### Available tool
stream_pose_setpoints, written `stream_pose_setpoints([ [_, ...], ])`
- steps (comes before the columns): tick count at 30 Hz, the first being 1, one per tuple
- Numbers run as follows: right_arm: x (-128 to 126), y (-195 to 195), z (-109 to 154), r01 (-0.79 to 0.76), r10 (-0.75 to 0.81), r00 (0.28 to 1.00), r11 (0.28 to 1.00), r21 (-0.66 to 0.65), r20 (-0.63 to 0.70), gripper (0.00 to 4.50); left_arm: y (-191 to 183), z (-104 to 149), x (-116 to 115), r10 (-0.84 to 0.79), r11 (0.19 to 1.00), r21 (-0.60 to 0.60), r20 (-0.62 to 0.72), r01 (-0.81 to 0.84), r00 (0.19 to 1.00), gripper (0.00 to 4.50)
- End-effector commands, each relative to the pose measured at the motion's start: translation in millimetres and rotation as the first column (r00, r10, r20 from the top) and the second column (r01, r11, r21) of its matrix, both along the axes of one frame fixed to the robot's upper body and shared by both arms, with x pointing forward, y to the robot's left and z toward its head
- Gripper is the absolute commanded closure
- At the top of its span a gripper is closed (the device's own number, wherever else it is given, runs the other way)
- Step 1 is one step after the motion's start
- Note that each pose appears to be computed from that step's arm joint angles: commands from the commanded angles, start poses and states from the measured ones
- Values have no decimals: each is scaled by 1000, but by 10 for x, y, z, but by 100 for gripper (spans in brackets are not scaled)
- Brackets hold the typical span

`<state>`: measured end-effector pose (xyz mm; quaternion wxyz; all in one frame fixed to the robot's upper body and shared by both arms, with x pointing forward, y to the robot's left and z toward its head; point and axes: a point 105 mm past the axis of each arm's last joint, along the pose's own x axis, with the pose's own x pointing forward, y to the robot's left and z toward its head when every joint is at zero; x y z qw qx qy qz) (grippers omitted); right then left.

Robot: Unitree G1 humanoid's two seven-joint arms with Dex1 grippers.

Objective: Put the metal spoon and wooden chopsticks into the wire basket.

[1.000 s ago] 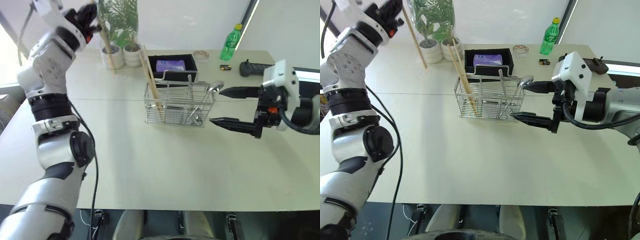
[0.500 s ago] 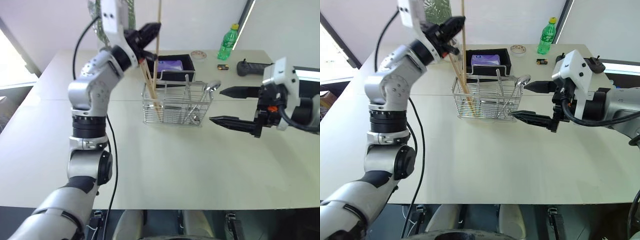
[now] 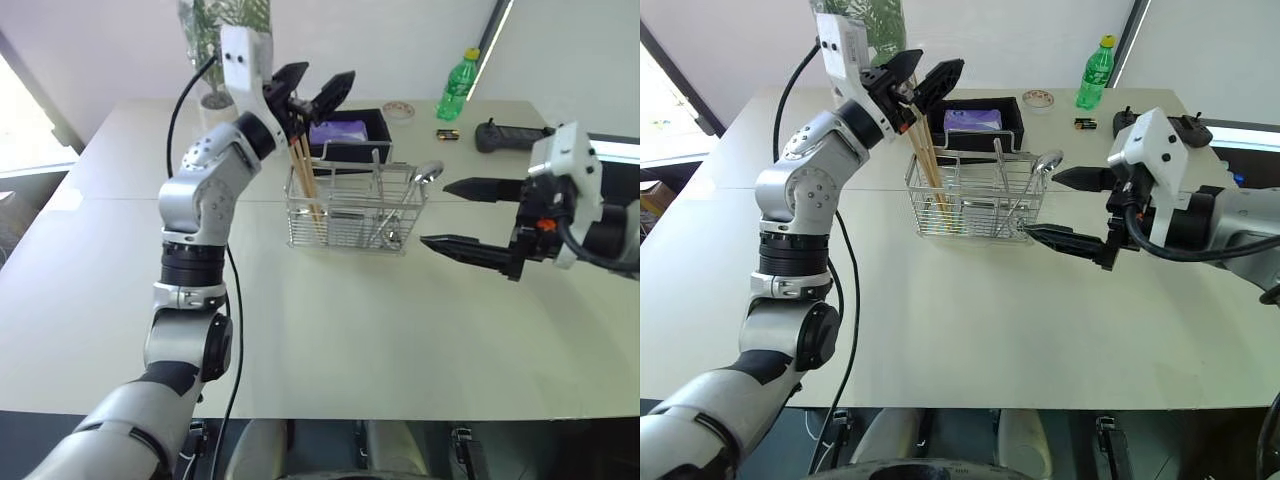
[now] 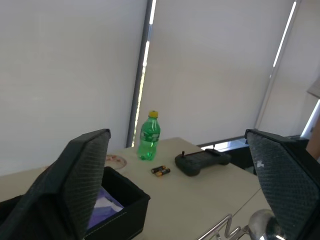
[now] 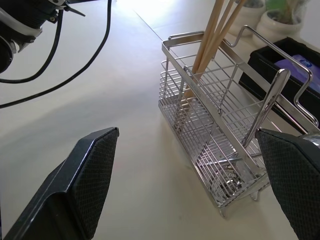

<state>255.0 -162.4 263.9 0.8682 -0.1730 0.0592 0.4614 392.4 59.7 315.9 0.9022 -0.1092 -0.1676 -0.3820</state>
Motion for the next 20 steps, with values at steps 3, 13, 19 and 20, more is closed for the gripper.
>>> stream_pose_setpoints([
  [3, 10, -85, 62, 12, -11, 999, 1000, -21, 46, 0, 198, 124, -184, -55, 995, 88, -17, 56, 998, 1],
  [13, 210, -537, -53, 87, -85, 996, 994, -71, 34, 0, 903, -369, -901, -198, 708, 644, -213, 290, 957, 1],
  [19, 239, -534, -210, 89, -89, 996, 995, -50, 2, 0, 1194, -795, -1174, -159, 545, 756, -332, 363, 930, 1],
  [20, 238, -530, -223, 88, -88, 996, 995, -48, -1, 0, 1207, -819, -1189, -158, 535, 762, -334, 365, 929, 1],
])
